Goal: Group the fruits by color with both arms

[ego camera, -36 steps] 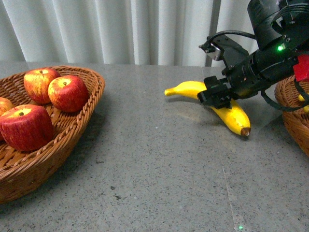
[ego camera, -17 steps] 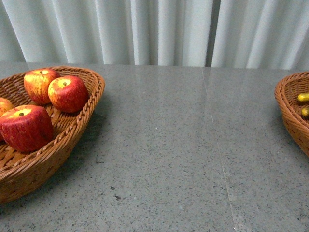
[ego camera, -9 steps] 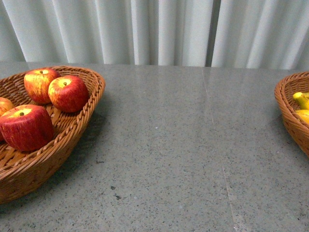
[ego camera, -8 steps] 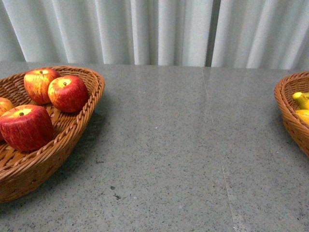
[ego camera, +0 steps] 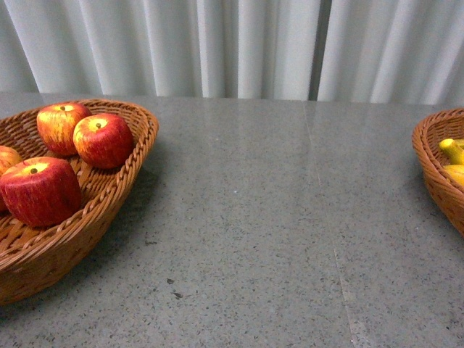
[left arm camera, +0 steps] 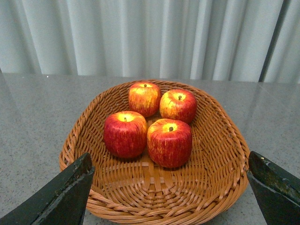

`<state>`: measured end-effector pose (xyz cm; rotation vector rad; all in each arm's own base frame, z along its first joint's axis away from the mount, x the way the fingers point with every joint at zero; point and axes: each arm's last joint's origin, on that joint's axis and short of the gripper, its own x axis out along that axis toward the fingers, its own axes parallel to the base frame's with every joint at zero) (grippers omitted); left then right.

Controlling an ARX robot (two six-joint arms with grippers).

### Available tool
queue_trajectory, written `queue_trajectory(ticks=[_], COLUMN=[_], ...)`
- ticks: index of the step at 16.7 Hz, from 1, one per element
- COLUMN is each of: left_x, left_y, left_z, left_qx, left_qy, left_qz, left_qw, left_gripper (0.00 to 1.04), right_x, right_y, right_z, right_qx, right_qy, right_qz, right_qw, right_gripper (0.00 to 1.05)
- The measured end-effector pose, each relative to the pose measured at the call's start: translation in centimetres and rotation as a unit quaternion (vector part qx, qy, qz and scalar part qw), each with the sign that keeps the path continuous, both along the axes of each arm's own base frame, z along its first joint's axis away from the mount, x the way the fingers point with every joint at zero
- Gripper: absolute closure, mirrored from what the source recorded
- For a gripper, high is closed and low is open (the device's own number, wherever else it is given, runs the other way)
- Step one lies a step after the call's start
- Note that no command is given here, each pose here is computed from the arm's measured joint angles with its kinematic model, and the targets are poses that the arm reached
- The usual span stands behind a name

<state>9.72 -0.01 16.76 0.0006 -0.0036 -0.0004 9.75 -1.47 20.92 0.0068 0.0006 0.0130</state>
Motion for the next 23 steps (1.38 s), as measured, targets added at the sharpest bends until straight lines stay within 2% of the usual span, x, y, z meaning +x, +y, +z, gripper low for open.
queue_trajectory(ticks=[3, 6, 7, 15, 23], left_x=[0.0, 0.0, 0.0, 0.0, 0.0], left_y=[0.0, 0.0, 0.0, 0.0, 0.0], left_z=[0.0, 0.0, 0.0, 0.0, 0.0], left_qx=[0.000, 0.000, 0.000, 0.000, 0.000], left_qy=[0.000, 0.000, 0.000, 0.000, 0.000], left_qz=[0.000, 0.000, 0.000, 0.001, 0.000], left_qw=[1.000, 1.000, 1.000, 1.000, 1.000], left_gripper=[0.07, 0.07, 0.07, 0.07, 0.07], right_x=[0.0, 0.1, 0.0, 0.0, 0.0], right_y=[0.4, 0.9, 1.6, 1.5, 1.5], right_z=[-0.6, -1.5, -1.8, -4.3, -4.2], right_qx=[-0.003, -0.001, -0.002, -0.002, -0.002], right_qy=[-0.002, 0.006, 0.002, 0.001, -0.002], right_qz=[0.004, -0.018, 0.008, -0.006, -0.006], right_qw=[1.000, 1.000, 1.000, 1.000, 1.000], right_gripper=[1.03, 1.03, 1.03, 1.03, 1.03])
